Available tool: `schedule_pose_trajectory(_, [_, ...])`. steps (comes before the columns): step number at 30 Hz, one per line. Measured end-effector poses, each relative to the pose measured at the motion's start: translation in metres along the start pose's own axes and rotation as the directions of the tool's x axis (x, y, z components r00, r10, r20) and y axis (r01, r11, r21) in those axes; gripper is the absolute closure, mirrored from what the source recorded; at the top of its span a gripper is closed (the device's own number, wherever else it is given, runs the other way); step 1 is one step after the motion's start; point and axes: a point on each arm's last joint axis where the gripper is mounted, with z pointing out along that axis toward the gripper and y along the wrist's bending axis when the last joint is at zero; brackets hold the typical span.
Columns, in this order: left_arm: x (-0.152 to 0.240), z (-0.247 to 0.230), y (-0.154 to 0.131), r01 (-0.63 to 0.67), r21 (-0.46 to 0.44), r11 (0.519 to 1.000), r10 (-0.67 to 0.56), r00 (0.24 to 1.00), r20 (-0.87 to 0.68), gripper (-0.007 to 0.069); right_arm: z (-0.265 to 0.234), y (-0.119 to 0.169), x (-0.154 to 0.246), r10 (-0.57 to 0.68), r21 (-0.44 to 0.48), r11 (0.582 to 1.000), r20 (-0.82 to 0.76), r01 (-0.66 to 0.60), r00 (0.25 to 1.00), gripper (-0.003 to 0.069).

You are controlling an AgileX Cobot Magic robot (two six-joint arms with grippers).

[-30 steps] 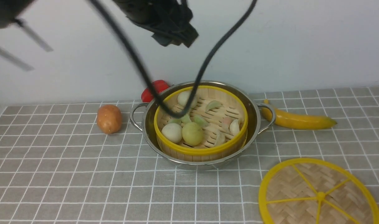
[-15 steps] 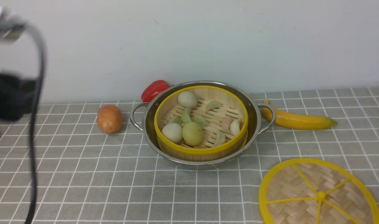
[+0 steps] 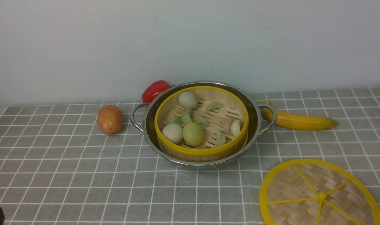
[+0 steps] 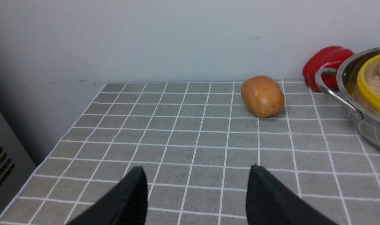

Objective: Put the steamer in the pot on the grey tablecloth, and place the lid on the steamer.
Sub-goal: 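Move the gripper down to the bamboo steamer lid and grasp its center knob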

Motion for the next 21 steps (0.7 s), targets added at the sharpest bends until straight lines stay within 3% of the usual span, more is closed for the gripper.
schedule_pose_trajectory(8, [0.039, 0.011, 0.0, 0.013, -0.031, 0.999, -0.016, 0.997, -0.075, 0.0225, 0.0, 0.0, 0.0, 0.0, 0.0, 1.0, 0.0, 0.0, 1.0, 0.0414])
schedule_pose_trajectory(17, [0.038, 0.004, 0.007, 0.05, -0.123, 0.991, -0.05, 0.999, 0.0, 0.0225, 0.0, 0.0, 0.0, 0.001, 0.0, 1.0, 0.0, -0.001, 1.0, 0.0414])
schedule_pose_trajectory(21, [0.038, 0.003, 0.007, 0.094, -0.116, 0.989, -0.092, 0.996, 0.014, 0.0225, 0.0, 0.0, 0.0, 0.001, 0.0, 1.0, 0.0, -0.001, 1.0, 0.0414])
